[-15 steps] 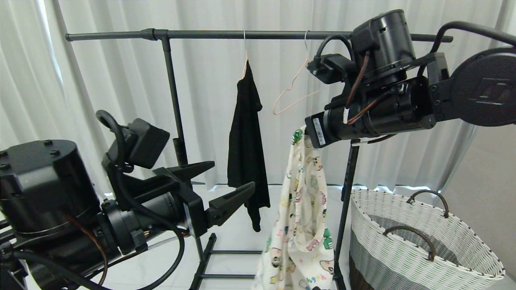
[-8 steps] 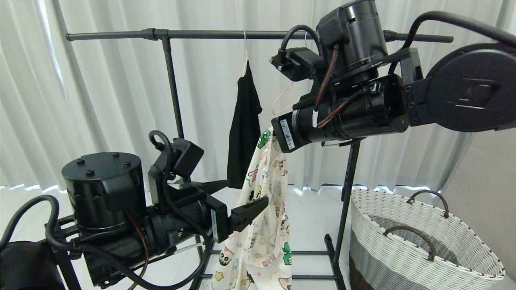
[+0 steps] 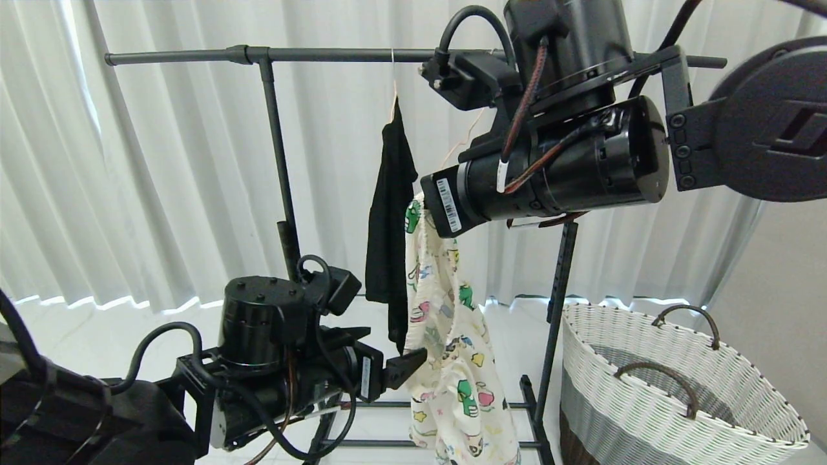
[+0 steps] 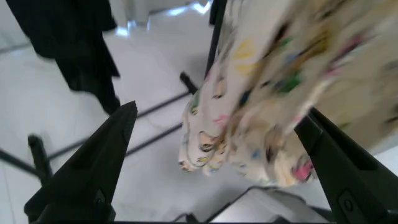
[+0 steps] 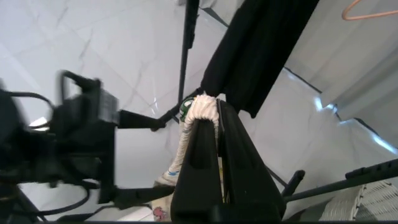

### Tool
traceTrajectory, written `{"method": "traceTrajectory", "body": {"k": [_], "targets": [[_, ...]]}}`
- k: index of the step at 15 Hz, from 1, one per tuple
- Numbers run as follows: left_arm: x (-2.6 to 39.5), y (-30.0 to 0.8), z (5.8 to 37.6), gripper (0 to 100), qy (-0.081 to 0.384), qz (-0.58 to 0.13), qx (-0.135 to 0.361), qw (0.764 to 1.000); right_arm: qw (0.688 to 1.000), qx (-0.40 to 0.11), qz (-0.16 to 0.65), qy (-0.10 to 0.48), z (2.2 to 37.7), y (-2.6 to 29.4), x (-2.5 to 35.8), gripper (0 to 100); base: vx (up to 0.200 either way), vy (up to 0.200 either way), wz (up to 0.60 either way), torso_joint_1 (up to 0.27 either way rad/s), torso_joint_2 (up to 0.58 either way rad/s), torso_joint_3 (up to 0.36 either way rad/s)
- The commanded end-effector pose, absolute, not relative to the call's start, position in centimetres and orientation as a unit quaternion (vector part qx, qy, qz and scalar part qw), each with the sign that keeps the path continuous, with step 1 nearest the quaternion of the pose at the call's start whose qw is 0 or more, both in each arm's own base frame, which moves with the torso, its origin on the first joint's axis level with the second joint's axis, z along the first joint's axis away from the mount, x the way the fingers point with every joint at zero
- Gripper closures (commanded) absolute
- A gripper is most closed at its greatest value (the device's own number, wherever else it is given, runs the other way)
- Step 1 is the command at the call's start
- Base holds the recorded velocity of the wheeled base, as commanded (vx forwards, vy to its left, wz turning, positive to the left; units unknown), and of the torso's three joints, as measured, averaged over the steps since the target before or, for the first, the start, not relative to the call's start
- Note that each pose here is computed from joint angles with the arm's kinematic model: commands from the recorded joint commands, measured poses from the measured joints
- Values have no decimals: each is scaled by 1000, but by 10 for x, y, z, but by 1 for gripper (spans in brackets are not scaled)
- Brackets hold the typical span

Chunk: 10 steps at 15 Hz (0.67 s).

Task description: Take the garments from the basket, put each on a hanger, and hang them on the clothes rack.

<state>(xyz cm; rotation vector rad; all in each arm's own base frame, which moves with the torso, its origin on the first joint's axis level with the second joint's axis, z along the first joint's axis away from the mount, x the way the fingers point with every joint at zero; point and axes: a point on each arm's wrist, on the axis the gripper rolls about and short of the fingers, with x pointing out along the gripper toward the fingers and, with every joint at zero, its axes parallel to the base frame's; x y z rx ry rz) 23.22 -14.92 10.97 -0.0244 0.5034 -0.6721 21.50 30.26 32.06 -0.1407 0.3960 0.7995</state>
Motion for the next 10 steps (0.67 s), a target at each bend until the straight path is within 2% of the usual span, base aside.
{"method": "traceTrajectory", "body": {"k": [1,4,9,10], "targets": [[227,-145,84,0,293,-310,2,904,905,-57,377,188,327,295,216,100,0,0,0,0,0,0],[209,-129,74,0,313,-285,32,905,916,-53,350,189,327,282,233,100,0,0,0,0,0,0],[199,-119,86,0,290,-282,38,914,919,-53,341,192,326,277,237,100,0,0,0,0,0,0],[196,-116,86,100,289,-282,45,914,918,-56,340,196,325,277,237,100,0,0,0,0,0,0]]}}
